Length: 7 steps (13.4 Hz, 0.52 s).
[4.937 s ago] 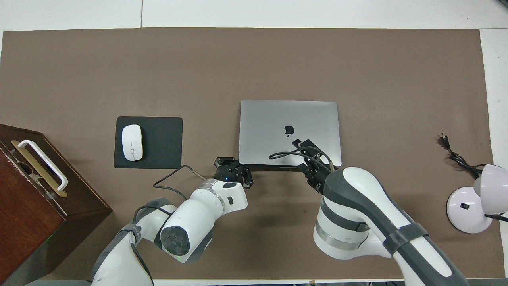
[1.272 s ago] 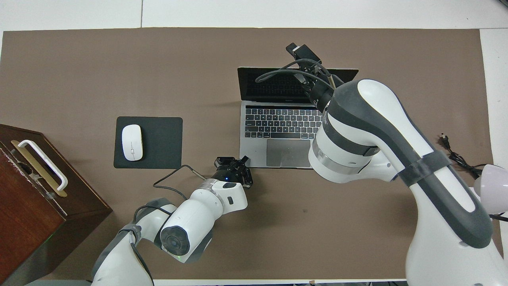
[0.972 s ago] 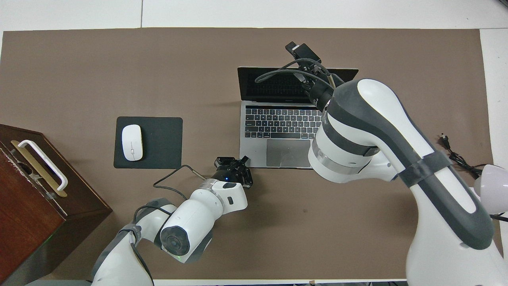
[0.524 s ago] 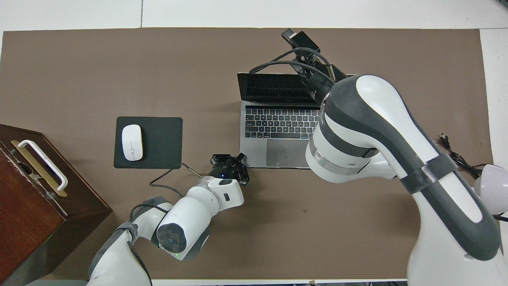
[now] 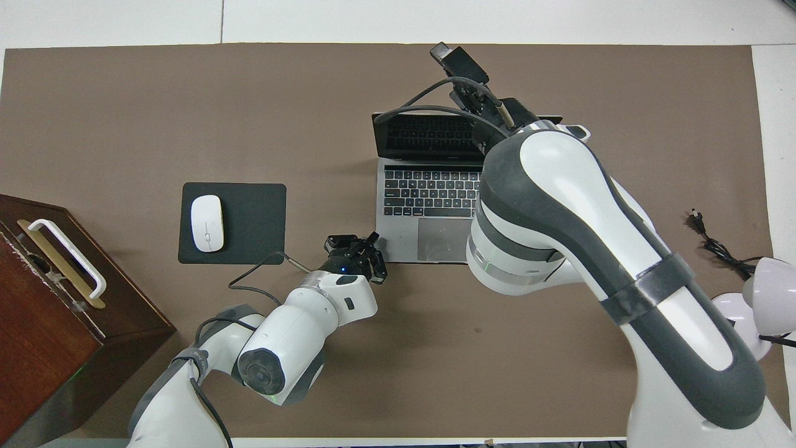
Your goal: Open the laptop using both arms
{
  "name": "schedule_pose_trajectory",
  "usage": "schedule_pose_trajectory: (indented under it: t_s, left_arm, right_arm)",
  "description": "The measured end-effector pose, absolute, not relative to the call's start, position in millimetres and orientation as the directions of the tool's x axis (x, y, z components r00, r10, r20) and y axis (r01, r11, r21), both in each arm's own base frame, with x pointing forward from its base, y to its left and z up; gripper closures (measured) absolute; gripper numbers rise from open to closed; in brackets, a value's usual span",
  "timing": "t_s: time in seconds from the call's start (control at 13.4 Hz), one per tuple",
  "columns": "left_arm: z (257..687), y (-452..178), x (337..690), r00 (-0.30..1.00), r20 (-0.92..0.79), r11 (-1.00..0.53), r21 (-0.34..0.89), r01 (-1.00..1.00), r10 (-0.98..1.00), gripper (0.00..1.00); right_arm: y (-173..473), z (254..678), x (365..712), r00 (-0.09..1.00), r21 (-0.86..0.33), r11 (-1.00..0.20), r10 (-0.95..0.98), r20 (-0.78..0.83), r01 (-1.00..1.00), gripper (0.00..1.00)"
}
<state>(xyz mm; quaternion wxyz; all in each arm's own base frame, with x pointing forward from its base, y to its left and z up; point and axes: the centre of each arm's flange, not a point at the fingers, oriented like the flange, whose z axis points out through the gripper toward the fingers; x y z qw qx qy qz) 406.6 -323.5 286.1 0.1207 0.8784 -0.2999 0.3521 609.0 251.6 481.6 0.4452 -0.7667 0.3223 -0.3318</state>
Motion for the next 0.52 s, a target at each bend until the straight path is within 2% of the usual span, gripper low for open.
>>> schedule_pose_trajectory:
  t_s: [0.22,0.52]
  left_arm:
    - [307.6,-316.1,412.3,0.611,0.650,-0.800,0.006,-0.600,-0.453,0.99]
    - [358.8,-296.4,414.1,0.690,0.543,-0.815,0.018,-0.580,-0.479,0.99]
  right_arm:
    - [243.1,492.4,620.7,0.602,-0.871,-0.477,-0.732,0.319,-0.118,0.00]
    - [205.7,505.0,650.4,0.665,-0.801,-0.599,-0.591,0.457,0.018,0.00]
